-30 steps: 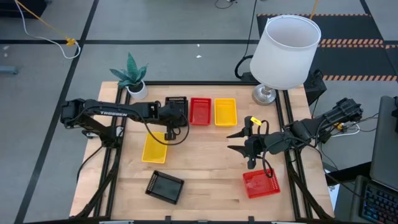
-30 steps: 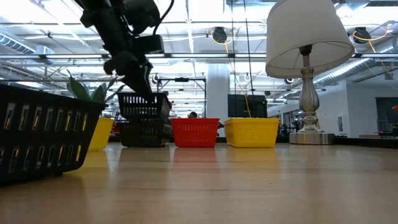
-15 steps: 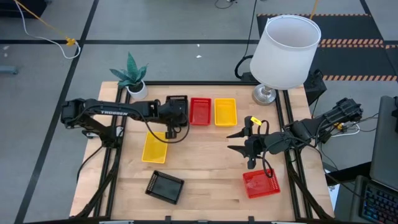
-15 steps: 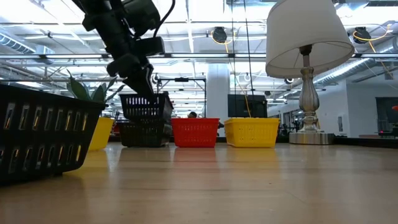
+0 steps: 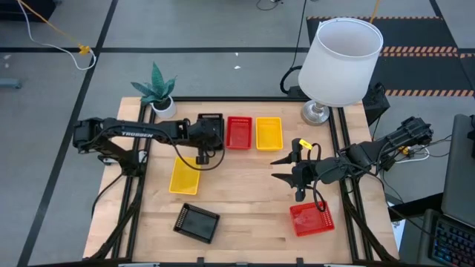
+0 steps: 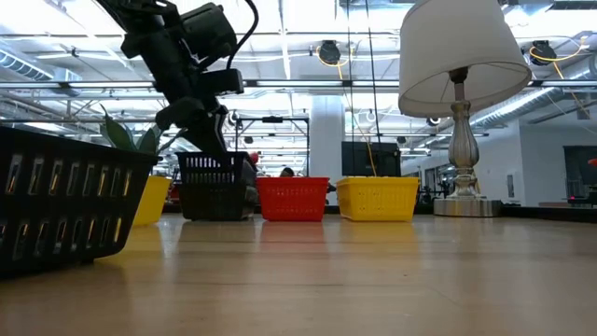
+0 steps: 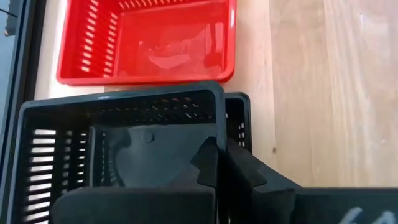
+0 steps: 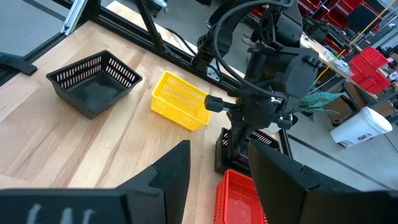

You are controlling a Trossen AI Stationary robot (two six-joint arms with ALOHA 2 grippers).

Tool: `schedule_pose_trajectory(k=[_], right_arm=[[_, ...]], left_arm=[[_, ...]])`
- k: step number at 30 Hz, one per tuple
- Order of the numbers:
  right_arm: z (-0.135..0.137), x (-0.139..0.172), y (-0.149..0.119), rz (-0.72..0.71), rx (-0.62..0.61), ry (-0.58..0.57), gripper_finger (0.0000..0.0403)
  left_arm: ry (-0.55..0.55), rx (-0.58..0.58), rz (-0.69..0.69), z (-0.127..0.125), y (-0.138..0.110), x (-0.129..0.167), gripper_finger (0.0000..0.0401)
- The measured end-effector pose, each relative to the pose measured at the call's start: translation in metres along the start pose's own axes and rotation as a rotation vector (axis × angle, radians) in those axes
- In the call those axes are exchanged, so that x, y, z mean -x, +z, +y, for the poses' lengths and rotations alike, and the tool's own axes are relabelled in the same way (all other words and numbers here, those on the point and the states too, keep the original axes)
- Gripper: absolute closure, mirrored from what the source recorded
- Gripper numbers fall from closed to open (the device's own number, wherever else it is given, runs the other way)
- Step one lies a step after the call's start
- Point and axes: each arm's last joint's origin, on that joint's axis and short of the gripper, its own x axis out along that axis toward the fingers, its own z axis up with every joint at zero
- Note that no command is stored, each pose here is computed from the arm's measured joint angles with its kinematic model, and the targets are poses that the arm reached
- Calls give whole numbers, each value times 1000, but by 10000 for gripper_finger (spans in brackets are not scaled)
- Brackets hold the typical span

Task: Stack baskets by color
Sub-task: Stack the middle right black bin on the top left black bin

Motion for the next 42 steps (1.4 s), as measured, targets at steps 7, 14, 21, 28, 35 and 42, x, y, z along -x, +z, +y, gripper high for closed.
schedule_pose_trajectory(k=[7, 14, 21, 28, 35, 42], right_arm=[[0, 0, 0, 0, 0, 0, 248], [0, 0, 0, 0, 0, 0, 248], [0, 0, 0, 0, 0, 0, 248], [0, 0, 0, 0, 0, 0, 248], [0, 0, 0, 0, 0, 0, 248], [0, 0, 0, 0, 0, 0, 248]], left_arm=[[6, -7, 15, 5, -3, 0, 381], [6, -24, 16, 5, -3, 0, 385], [23, -25, 33, 5, -4, 0, 362], [25, -18, 41, 5, -5, 0, 360], [42, 19, 46, 5, -5, 0, 327], [62, 61, 42, 6, -4, 0, 251]])
